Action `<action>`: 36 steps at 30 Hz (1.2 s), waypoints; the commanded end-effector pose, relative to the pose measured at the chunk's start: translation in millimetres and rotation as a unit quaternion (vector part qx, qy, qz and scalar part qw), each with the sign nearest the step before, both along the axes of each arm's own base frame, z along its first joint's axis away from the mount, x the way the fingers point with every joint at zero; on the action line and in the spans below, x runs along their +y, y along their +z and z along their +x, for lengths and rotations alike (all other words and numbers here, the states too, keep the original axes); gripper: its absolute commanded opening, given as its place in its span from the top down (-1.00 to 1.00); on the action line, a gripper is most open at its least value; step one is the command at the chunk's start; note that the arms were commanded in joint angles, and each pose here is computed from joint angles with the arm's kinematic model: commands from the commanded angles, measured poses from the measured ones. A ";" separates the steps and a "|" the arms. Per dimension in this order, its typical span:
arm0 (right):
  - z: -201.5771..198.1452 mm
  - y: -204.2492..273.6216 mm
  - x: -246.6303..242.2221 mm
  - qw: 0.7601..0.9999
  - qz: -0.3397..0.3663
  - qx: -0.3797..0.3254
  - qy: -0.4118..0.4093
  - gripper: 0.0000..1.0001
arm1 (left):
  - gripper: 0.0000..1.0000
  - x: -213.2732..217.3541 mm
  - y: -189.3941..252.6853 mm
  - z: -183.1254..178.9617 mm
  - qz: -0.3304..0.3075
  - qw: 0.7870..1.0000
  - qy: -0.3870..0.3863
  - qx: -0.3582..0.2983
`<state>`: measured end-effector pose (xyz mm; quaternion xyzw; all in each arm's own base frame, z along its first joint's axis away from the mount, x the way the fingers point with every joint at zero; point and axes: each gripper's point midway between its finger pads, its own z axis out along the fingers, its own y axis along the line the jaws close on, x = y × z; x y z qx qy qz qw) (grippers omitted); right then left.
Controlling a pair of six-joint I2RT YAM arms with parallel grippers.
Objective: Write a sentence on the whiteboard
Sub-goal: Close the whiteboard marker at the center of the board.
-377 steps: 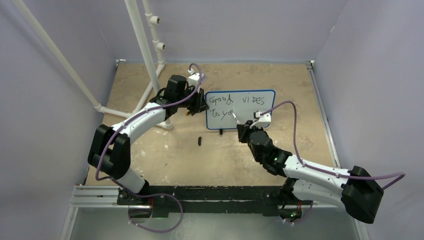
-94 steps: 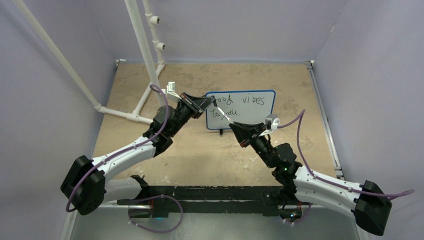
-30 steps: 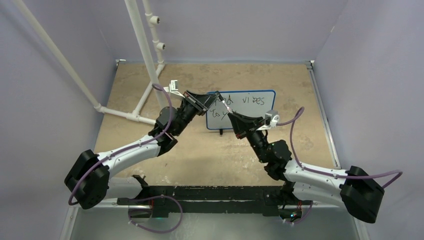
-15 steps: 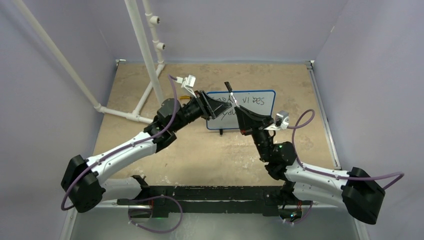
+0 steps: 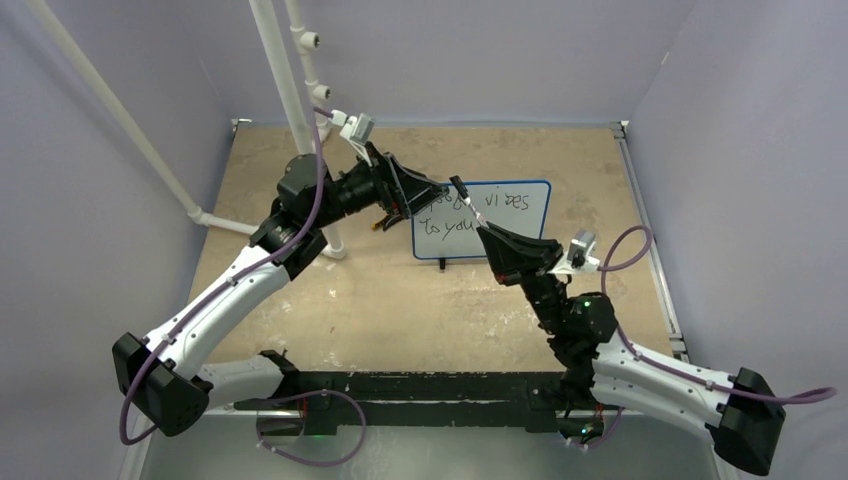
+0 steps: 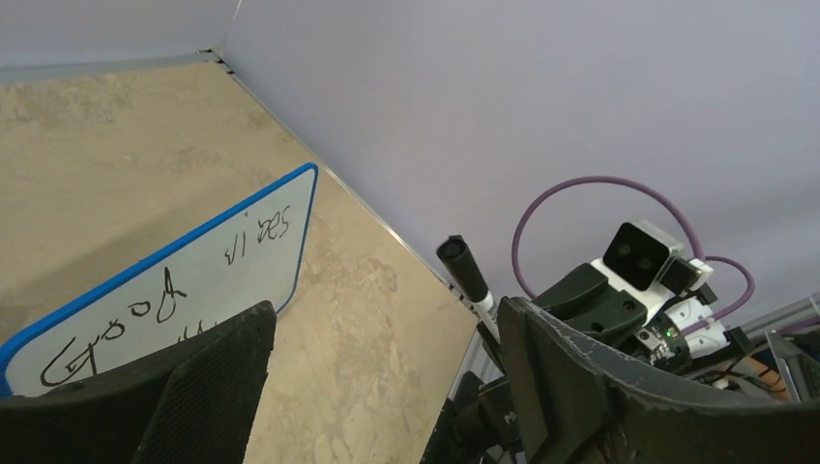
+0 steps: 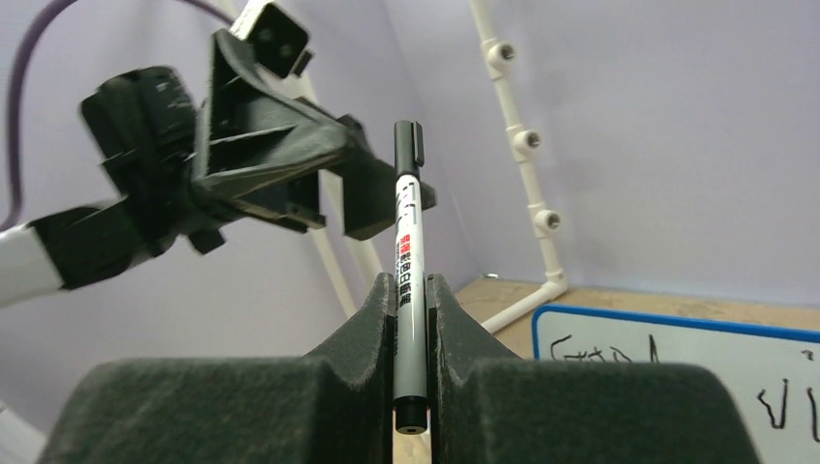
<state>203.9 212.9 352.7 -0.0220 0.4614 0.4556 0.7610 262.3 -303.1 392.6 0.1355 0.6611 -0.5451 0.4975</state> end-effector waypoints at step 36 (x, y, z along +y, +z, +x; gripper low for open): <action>-18.4 0.8 22.7 0.995 -0.069 -0.035 0.059 1.00 | 0.93 -12.8 -33.5 -33.4 0.039 0.991 -0.118 0.046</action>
